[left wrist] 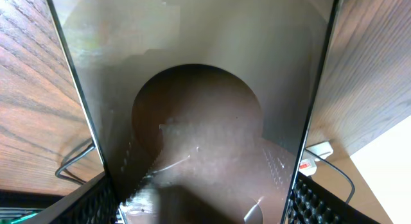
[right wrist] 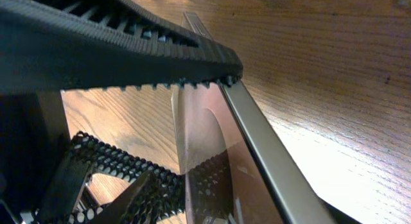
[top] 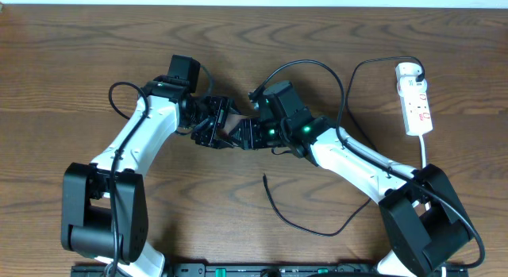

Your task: Plug charger to phone and switch on socket

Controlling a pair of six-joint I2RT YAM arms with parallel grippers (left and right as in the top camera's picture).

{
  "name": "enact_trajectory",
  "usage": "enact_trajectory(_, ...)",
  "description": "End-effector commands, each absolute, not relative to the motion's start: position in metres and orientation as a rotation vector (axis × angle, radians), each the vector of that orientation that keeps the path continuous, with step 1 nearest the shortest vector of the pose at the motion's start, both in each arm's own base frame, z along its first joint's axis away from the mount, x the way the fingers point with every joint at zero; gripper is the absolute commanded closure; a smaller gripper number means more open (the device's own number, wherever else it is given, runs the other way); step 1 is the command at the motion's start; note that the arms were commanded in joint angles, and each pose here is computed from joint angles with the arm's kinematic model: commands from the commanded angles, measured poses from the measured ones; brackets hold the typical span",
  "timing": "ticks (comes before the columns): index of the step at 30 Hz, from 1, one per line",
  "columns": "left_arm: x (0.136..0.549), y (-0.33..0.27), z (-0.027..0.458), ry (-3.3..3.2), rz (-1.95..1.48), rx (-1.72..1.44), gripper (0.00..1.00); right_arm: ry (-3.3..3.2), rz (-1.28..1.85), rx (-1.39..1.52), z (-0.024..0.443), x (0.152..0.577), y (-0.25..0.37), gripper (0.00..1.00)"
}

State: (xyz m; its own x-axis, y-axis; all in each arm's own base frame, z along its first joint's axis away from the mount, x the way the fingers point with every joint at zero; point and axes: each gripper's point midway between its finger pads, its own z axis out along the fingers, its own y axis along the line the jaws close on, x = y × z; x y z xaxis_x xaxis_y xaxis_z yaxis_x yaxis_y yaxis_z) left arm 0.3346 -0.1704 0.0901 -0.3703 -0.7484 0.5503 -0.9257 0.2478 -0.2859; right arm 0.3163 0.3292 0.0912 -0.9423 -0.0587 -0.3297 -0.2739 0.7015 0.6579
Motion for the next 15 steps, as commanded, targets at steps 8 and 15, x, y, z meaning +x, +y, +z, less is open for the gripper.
enact_trajectory(8,0.3386,-0.1841,0.1172,-2.219,0.944,1.474,0.93,2.623,1.098,-0.259,0.0903,0.3184,0.3353,0.68)
enact_trajectory(15,0.3379,-0.1852,0.1172,-2.221,0.943,1.469,0.93,2.623,1.098,-0.259,0.0903,0.3183,0.3353,0.84)
